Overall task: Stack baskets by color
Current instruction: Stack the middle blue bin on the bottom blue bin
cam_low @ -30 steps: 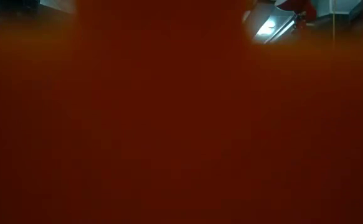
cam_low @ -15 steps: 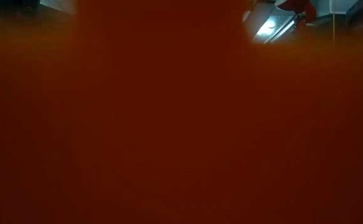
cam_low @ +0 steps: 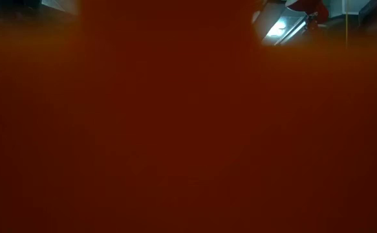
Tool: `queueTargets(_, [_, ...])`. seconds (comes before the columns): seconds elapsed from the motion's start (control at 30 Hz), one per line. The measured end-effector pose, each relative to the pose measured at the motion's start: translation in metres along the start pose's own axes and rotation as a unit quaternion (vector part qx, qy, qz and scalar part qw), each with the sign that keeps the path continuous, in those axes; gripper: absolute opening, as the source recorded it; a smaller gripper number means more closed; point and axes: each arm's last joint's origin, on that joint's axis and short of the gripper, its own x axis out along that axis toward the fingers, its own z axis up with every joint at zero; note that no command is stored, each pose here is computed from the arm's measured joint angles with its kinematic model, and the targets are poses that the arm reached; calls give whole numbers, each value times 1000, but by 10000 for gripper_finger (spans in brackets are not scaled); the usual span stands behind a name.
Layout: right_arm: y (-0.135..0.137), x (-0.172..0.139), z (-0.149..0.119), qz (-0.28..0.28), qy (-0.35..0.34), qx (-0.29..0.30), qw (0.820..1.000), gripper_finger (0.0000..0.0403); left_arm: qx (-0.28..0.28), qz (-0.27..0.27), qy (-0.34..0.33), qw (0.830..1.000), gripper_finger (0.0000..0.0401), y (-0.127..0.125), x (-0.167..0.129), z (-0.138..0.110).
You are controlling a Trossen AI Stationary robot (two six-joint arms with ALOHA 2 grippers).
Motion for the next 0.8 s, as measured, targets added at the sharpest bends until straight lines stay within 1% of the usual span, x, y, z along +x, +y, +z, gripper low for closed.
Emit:
queueTargets(0.2, [0,0,0,1,1,0,1000,115,0,0,0,1000,14,0,0,0])
queueTargets(0.37, [4,-4,1,24,19,0,1000,115,0,0,0,1000,14,0,0,0])
queueTargets(0.57, [5,-7,-2,11,27,-13,1000,115,-19,-1,2,1000,14,0,0,0])
queueTargets(0.8, [3,-7,-3,-5,30,-17,999,115,-28,-8,24,999,14,-2,0,-5])
